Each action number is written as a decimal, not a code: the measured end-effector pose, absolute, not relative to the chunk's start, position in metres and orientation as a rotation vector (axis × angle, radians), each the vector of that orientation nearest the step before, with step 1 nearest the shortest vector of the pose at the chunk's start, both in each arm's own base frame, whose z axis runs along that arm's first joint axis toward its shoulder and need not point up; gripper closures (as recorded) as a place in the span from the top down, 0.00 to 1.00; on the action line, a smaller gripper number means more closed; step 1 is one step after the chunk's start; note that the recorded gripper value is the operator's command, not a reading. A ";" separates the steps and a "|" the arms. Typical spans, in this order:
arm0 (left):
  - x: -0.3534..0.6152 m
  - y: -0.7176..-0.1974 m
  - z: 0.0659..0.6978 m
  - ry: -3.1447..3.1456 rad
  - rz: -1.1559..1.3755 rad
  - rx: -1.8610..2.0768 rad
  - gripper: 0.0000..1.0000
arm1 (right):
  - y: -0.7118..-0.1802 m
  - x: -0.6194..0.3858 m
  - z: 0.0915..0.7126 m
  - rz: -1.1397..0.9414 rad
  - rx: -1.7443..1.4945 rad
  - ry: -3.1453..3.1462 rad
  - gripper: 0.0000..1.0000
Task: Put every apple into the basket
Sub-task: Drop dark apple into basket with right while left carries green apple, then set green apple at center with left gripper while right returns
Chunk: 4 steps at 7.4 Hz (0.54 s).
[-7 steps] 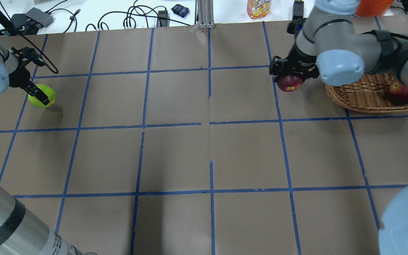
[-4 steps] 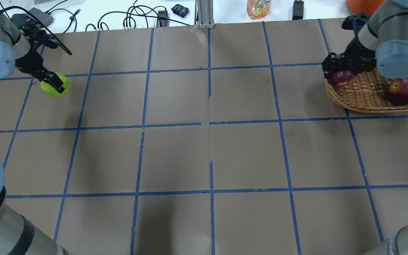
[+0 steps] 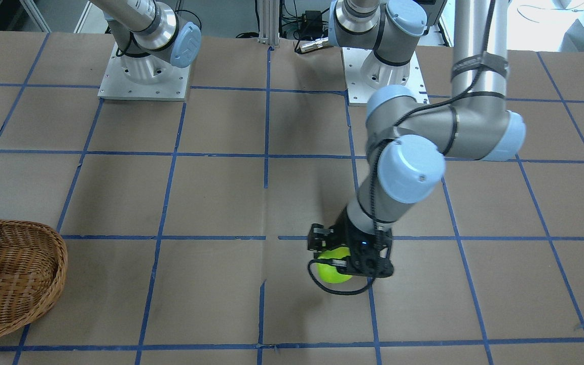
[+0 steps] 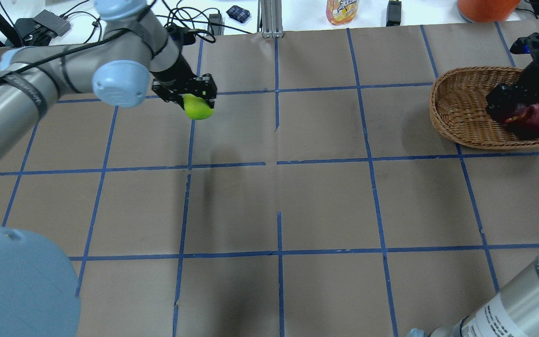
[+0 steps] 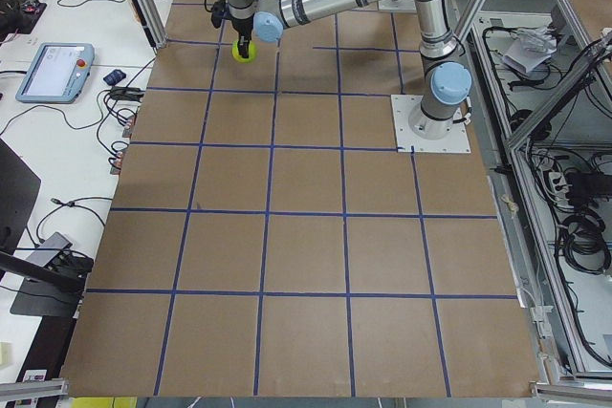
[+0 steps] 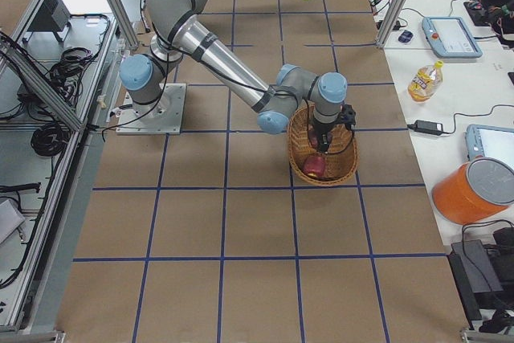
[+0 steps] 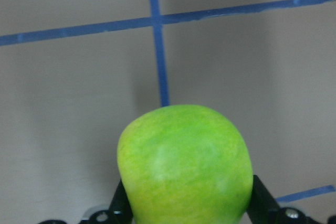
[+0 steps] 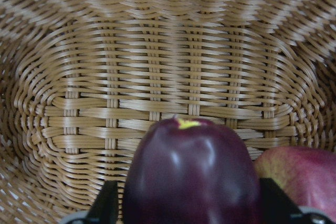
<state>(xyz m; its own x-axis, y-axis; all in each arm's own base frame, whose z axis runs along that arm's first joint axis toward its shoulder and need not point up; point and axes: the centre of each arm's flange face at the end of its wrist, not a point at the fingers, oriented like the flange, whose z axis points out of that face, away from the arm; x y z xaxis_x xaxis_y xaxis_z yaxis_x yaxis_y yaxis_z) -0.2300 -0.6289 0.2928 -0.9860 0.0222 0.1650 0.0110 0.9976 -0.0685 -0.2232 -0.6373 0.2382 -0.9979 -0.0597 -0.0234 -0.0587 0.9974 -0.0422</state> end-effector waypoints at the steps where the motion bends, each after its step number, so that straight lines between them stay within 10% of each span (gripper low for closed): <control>1: -0.272 -0.616 0.284 -2.961 0.108 0.060 0.03 | -0.636 -0.224 0.242 -0.045 -0.090 3.113 1.00; 4: -0.339 -0.589 0.250 -2.968 0.038 0.103 1.00 | -0.627 -0.191 0.283 0.011 -0.132 3.087 1.00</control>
<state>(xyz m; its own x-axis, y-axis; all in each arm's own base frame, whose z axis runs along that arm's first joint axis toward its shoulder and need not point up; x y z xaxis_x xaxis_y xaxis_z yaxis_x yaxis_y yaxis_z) -0.3389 -0.5887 0.2496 -0.9829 -0.0664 0.1719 -0.0707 0.9973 -0.0192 -0.1911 -0.6268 0.2828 -0.9950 -0.0854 -0.0524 -0.0858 0.9963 0.0049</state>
